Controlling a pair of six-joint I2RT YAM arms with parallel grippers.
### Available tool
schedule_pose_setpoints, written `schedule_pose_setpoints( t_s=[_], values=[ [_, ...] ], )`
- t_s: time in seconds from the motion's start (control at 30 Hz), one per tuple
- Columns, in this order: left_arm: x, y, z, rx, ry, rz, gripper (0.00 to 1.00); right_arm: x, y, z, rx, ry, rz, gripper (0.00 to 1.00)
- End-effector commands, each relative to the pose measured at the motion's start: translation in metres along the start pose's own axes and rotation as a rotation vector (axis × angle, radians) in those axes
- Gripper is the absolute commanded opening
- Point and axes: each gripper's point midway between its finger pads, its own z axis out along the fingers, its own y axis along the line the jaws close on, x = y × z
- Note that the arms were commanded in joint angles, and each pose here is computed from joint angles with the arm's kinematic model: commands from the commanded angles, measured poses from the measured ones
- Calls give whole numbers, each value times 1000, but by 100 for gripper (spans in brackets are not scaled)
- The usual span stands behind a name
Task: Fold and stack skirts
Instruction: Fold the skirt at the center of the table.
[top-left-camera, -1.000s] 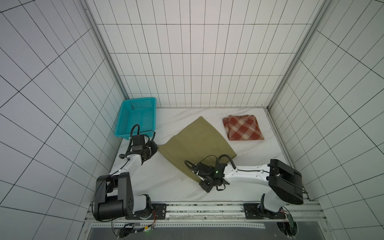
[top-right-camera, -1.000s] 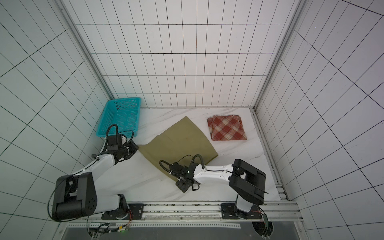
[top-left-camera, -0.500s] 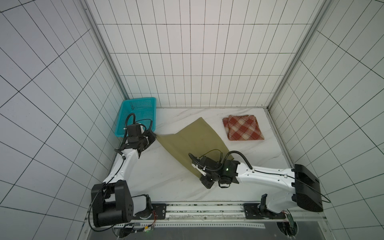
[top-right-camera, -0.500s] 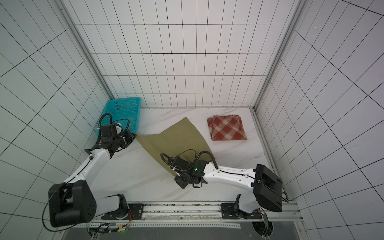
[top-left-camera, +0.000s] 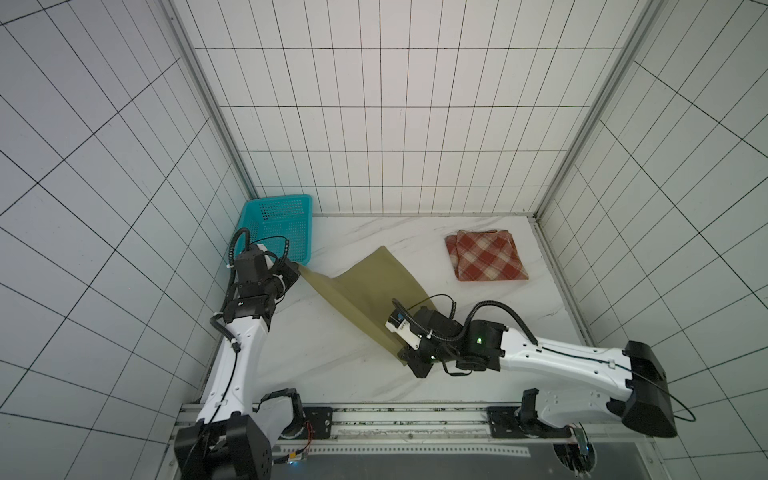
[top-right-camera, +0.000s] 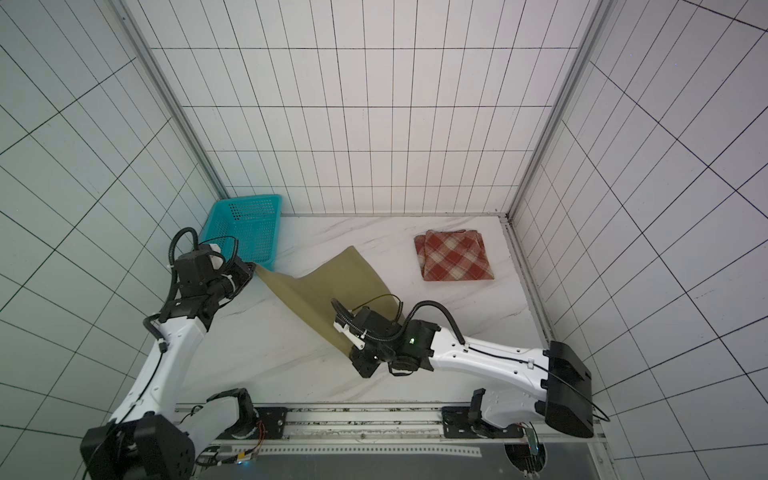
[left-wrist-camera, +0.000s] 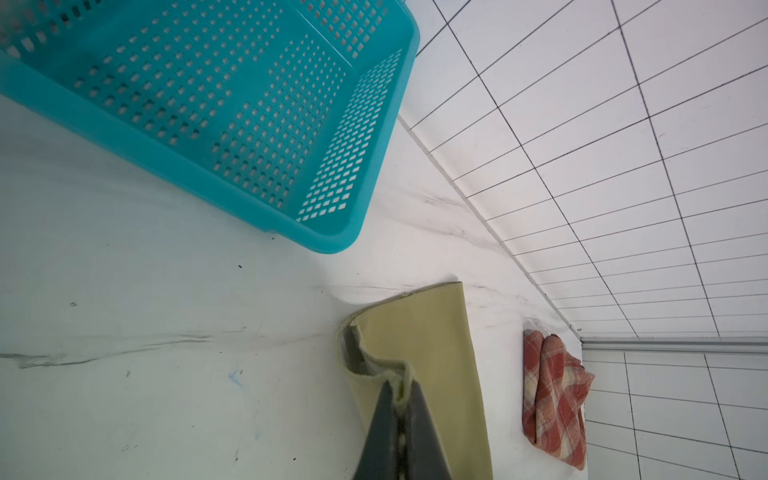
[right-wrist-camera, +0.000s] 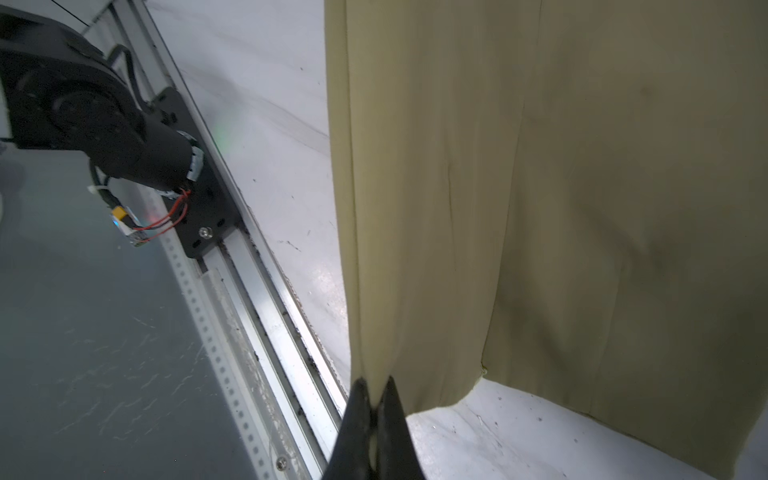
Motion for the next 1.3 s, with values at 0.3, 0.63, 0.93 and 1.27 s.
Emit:
schedule_pose_setpoints(
  t_s=[0.3,0.63,0.93,1.27],
  values=[
    [-31,4,-18,-52,-105,18,0,15,32,5,-172,30,-28,0],
    [-37,0,-21,-53,-122,28,0,32,47,14,-298,21,-4,0],
    [-33,-28,10,-25,-110,65,0,47,41,15,-333,-7,61,0],
    [13,-73,79,-15,5,141,0,62,-4,3,-331,-64,251,0]
  ],
)
